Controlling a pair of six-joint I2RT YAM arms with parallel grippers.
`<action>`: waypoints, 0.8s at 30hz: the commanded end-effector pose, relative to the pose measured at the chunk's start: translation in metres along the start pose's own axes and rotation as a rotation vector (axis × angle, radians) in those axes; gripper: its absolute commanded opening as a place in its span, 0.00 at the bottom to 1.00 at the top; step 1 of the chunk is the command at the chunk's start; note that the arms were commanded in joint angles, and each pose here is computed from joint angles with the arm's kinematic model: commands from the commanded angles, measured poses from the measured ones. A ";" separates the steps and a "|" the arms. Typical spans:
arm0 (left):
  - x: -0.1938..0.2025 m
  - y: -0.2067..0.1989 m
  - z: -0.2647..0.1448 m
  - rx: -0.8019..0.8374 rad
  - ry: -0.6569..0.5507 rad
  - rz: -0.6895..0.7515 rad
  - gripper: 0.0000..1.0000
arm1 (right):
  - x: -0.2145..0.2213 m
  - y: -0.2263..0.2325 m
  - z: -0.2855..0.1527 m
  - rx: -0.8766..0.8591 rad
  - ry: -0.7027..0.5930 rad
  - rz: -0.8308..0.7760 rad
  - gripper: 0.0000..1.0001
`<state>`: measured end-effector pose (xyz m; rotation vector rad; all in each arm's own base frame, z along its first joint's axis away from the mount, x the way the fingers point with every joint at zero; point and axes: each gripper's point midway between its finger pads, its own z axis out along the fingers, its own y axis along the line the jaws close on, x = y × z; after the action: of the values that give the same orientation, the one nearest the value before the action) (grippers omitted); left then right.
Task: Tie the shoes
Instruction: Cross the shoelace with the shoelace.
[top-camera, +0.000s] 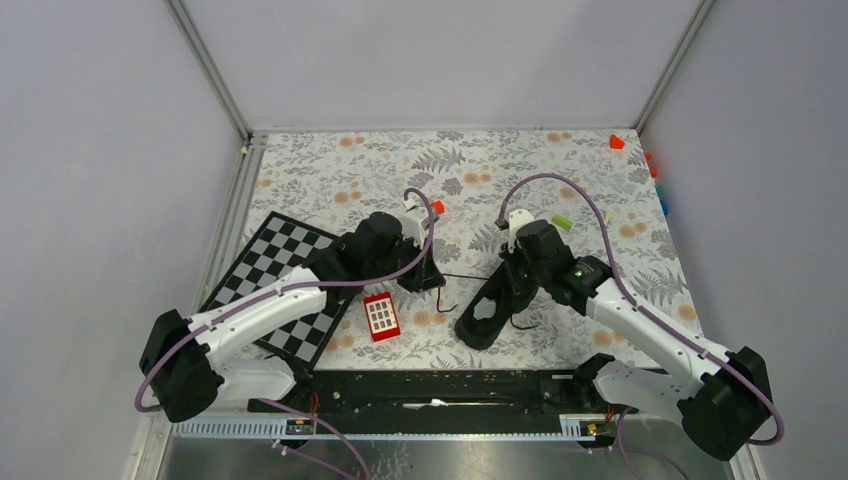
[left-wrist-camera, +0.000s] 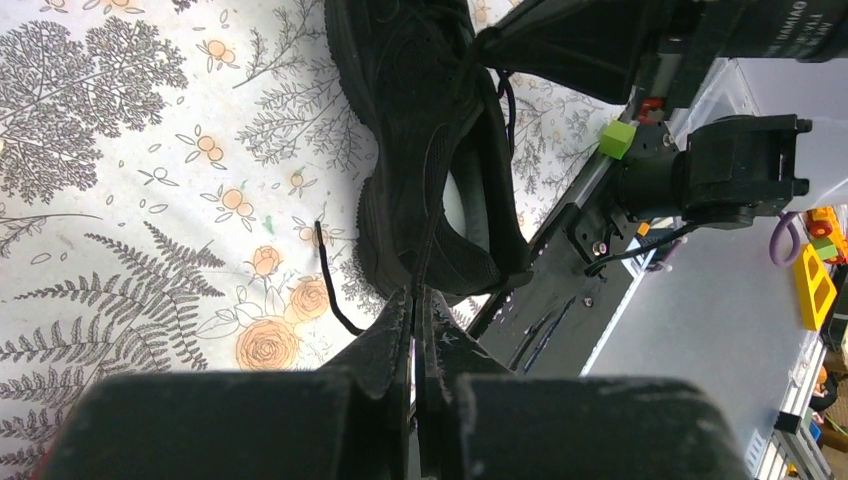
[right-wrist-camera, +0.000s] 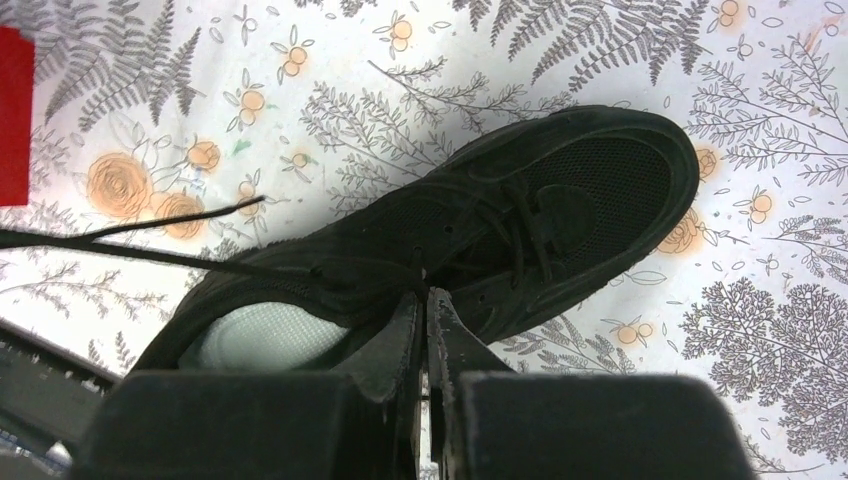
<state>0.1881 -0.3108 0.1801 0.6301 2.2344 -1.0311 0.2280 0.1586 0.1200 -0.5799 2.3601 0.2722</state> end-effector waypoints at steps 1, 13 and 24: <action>-0.009 -0.018 -0.009 0.065 -0.047 0.016 0.00 | -0.009 -0.004 0.012 0.078 -0.072 0.049 0.00; -0.007 -0.024 -0.018 0.075 -0.062 0.018 0.00 | -0.018 -0.056 0.005 0.475 -0.109 0.167 0.00; 0.004 -0.024 -0.021 0.086 -0.035 0.015 0.00 | -0.031 -0.042 0.034 0.420 -0.272 0.386 0.29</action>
<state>0.1733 -0.3088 0.1891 0.6371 2.2091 -1.0730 0.2711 0.1398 0.1083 -0.0301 2.2428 -0.0128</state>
